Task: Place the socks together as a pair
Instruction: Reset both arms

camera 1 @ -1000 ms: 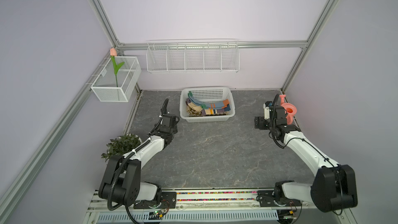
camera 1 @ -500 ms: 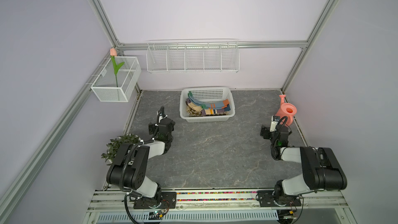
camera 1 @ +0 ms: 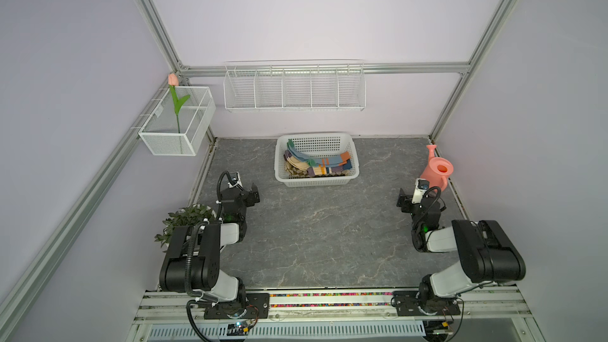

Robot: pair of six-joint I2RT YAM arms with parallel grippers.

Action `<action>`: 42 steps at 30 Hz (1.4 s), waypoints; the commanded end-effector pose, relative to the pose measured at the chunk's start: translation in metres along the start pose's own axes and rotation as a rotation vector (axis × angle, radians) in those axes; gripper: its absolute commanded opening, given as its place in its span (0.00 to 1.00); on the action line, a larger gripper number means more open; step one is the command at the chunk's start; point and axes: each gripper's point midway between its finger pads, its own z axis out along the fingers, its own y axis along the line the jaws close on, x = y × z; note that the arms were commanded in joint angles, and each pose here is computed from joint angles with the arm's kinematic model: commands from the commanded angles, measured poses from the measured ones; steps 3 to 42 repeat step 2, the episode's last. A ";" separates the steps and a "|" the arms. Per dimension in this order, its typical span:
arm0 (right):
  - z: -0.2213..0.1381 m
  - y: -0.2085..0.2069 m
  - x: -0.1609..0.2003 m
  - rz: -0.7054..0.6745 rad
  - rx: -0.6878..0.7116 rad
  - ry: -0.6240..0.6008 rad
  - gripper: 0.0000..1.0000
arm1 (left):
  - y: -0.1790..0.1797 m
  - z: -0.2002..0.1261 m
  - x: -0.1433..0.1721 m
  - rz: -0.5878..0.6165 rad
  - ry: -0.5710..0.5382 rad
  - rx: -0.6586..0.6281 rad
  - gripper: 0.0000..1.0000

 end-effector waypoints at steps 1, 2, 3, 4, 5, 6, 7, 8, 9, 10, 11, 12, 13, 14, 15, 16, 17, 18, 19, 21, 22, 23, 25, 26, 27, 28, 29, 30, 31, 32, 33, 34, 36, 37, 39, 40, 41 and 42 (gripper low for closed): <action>0.002 0.004 -0.010 -0.020 -0.012 -0.030 0.88 | -0.006 0.002 -0.012 0.005 -0.023 0.030 0.99; 0.001 0.002 -0.012 -0.017 -0.003 -0.040 0.89 | -0.006 0.002 -0.012 0.004 -0.026 0.030 0.99; 0.001 0.002 -0.012 -0.017 -0.003 -0.040 0.89 | -0.006 0.002 -0.012 0.004 -0.026 0.030 0.99; 0.001 0.002 -0.012 -0.017 -0.003 -0.040 0.89 | -0.006 0.002 -0.012 0.004 -0.026 0.030 0.99; 0.001 0.002 -0.012 -0.017 -0.003 -0.040 0.89 | -0.006 0.002 -0.012 0.004 -0.026 0.030 0.99; 0.001 0.002 -0.012 -0.017 -0.003 -0.040 0.89 | -0.006 0.002 -0.012 0.004 -0.026 0.030 0.99; 0.001 0.002 -0.012 -0.017 -0.003 -0.040 0.89 | -0.006 0.002 -0.012 0.004 -0.026 0.030 0.99; 0.001 0.002 -0.012 -0.017 -0.003 -0.040 0.89 | -0.006 0.002 -0.012 0.004 -0.026 0.030 0.99; 0.001 0.002 -0.012 -0.017 -0.003 -0.040 0.89 | -0.006 0.002 -0.012 0.004 -0.026 0.030 0.99; 0.001 0.002 -0.012 -0.017 -0.003 -0.040 0.89 | -0.006 0.002 -0.012 0.004 -0.026 0.030 0.99; 0.001 0.002 -0.012 -0.017 -0.003 -0.040 0.89 | -0.006 0.002 -0.012 0.004 -0.026 0.030 0.99; 0.001 0.002 -0.012 -0.017 -0.003 -0.040 0.89 | -0.006 0.002 -0.012 0.004 -0.026 0.030 0.99; 0.001 0.002 -0.012 -0.017 -0.003 -0.040 0.89 | -0.006 0.002 -0.012 0.004 -0.026 0.030 0.99; 0.001 0.002 -0.012 -0.017 -0.003 -0.040 0.89 | -0.006 0.002 -0.012 0.004 -0.026 0.030 0.99; 0.001 0.002 -0.012 -0.017 -0.003 -0.040 0.89 | -0.006 0.002 -0.012 0.004 -0.026 0.030 0.99; 0.001 0.002 -0.012 -0.017 -0.003 -0.040 0.89 | -0.006 0.002 -0.012 0.004 -0.026 0.030 0.99; 0.001 0.002 -0.012 -0.017 -0.003 -0.040 0.89 | -0.006 0.002 -0.012 0.004 -0.026 0.030 0.99; 0.001 0.002 -0.012 -0.017 -0.003 -0.040 0.89 | -0.006 0.002 -0.012 0.004 -0.026 0.030 0.99; 0.001 0.002 -0.012 -0.017 -0.003 -0.040 0.89 | -0.006 0.002 -0.012 0.004 -0.026 0.030 0.99; 0.001 0.002 -0.012 -0.017 -0.003 -0.040 0.89 | -0.006 0.002 -0.012 0.004 -0.026 0.030 0.99; 0.001 0.002 -0.012 -0.017 -0.003 -0.040 0.89 | -0.006 0.002 -0.012 0.004 -0.026 0.030 0.99; 0.001 0.002 -0.012 -0.017 -0.003 -0.040 0.89 | -0.006 0.002 -0.012 0.004 -0.026 0.030 0.99; 0.001 0.002 -0.012 -0.017 -0.003 -0.040 0.89 | -0.006 0.002 -0.012 0.004 -0.026 0.030 0.99; 0.001 0.002 -0.012 -0.017 -0.003 -0.040 0.89 | -0.006 0.002 -0.012 0.004 -0.026 0.030 0.99; 0.001 0.002 -0.012 -0.017 -0.003 -0.040 0.89 | -0.006 0.002 -0.012 0.004 -0.026 0.030 0.99; 0.001 0.002 -0.012 -0.017 -0.003 -0.040 0.89 | -0.006 0.002 -0.012 0.004 -0.026 0.030 0.99; 0.001 0.002 -0.012 -0.017 -0.003 -0.040 0.89 | -0.006 0.002 -0.012 0.004 -0.026 0.030 0.99; 0.001 0.002 -0.012 -0.017 -0.003 -0.040 0.89 | -0.006 0.002 -0.012 0.004 -0.026 0.030 0.99; 0.001 0.002 -0.012 -0.017 -0.003 -0.040 0.89 | -0.006 0.002 -0.012 0.004 -0.026 0.030 0.99; 0.001 0.002 -0.012 -0.017 -0.003 -0.040 0.89 | -0.006 0.002 -0.012 0.004 -0.026 0.030 0.99; 0.001 0.002 -0.012 -0.017 -0.003 -0.040 0.89 | -0.006 0.002 -0.012 0.004 -0.026 0.030 0.99; 0.001 0.002 -0.012 -0.017 -0.003 -0.040 0.89 | -0.006 0.002 -0.012 0.004 -0.026 0.030 0.99; 0.001 0.002 -0.012 -0.017 -0.003 -0.040 0.89 | -0.006 0.002 -0.012 0.004 -0.026 0.030 0.99; 0.001 0.002 -0.012 -0.017 -0.003 -0.040 0.89 | -0.006 0.002 -0.012 0.004 -0.026 0.030 0.99; 0.001 0.002 -0.012 -0.017 -0.003 -0.040 0.89 | -0.006 0.002 -0.012 0.004 -0.026 0.030 0.99; 0.001 0.002 -0.012 -0.017 -0.003 -0.040 0.89 | -0.006 0.002 -0.012 0.004 -0.026 0.030 0.99; 0.001 0.002 -0.012 -0.017 -0.003 -0.040 0.89 | -0.006 0.002 -0.012 0.004 -0.026 0.030 0.99; 0.001 0.002 -0.012 -0.017 -0.003 -0.040 0.89 | -0.006 0.002 -0.012 0.004 -0.026 0.030 0.99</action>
